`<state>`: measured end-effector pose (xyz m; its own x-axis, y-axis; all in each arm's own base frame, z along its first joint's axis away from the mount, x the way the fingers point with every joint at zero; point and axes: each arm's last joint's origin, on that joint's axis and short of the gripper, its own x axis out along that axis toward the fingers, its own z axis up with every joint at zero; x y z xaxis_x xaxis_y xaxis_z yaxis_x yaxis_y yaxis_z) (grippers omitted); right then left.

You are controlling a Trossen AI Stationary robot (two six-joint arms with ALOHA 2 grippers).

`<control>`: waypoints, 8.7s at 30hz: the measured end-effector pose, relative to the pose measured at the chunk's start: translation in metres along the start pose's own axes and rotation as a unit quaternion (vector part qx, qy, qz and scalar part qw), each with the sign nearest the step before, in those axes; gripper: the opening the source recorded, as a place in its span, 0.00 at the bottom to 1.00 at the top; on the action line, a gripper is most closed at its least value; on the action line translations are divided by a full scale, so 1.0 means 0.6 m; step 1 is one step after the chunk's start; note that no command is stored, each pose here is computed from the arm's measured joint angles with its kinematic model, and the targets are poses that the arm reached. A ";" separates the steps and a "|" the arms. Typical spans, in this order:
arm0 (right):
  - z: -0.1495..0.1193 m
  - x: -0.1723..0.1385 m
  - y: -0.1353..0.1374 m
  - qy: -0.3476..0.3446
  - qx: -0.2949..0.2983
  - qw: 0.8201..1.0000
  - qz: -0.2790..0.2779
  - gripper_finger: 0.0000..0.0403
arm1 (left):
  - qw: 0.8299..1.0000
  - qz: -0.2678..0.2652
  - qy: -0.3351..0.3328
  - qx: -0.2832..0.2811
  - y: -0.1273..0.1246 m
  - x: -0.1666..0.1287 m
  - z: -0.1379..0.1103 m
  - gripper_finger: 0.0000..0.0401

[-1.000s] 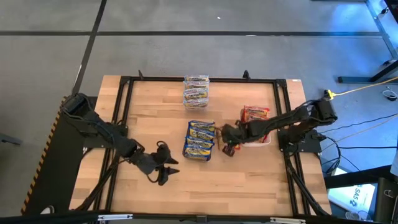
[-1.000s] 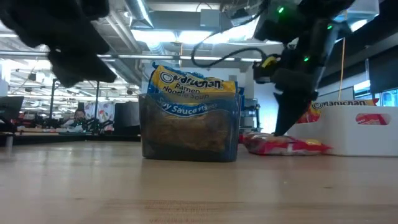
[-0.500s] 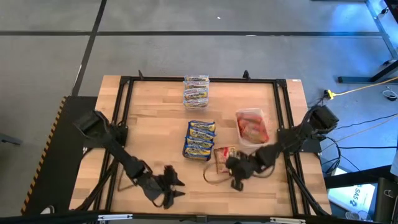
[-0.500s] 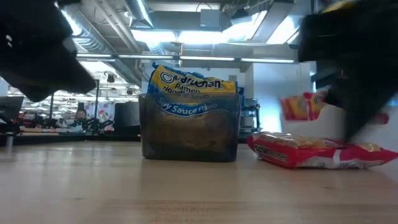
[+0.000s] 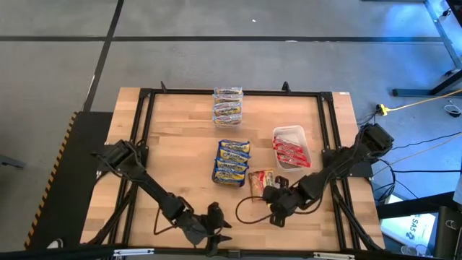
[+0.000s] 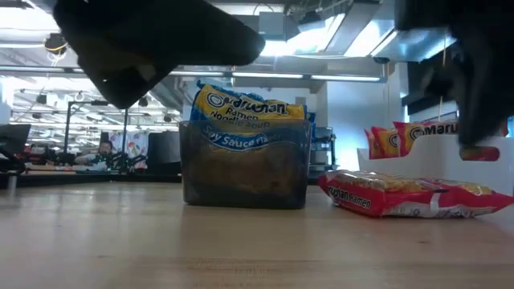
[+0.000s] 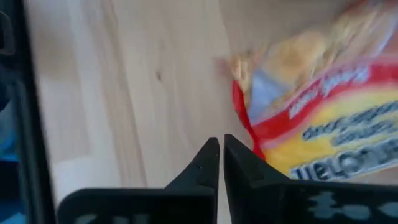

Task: Sort Maruchan noodles
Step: Put the red noodle pack into the white bin

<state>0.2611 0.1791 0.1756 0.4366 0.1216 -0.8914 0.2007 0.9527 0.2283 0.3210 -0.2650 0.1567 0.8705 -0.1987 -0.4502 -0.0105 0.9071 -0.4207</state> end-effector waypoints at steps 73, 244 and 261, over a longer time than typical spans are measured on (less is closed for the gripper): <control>-0.186 0.052 0.032 -0.115 0.339 0.921 0.151 0.98 | 0.989 0.072 0.025 0.125 0.065 0.172 0.011 0.49; -0.010 -0.102 -0.297 0.204 -0.131 0.968 -0.069 0.23 | 0.980 0.071 0.142 0.120 -0.003 0.074 0.016 0.49; 0.002 -0.081 -0.300 0.253 -0.121 0.953 -0.117 0.50 | 0.980 0.066 0.140 0.121 -0.004 0.074 0.017 0.49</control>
<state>0.2048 0.0013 0.1780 -0.0872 -0.0423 -0.9953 0.0055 0.9991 -0.0429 0.3647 -0.2722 0.1459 0.7002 -0.1362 -0.7008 0.0325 0.9867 -0.1593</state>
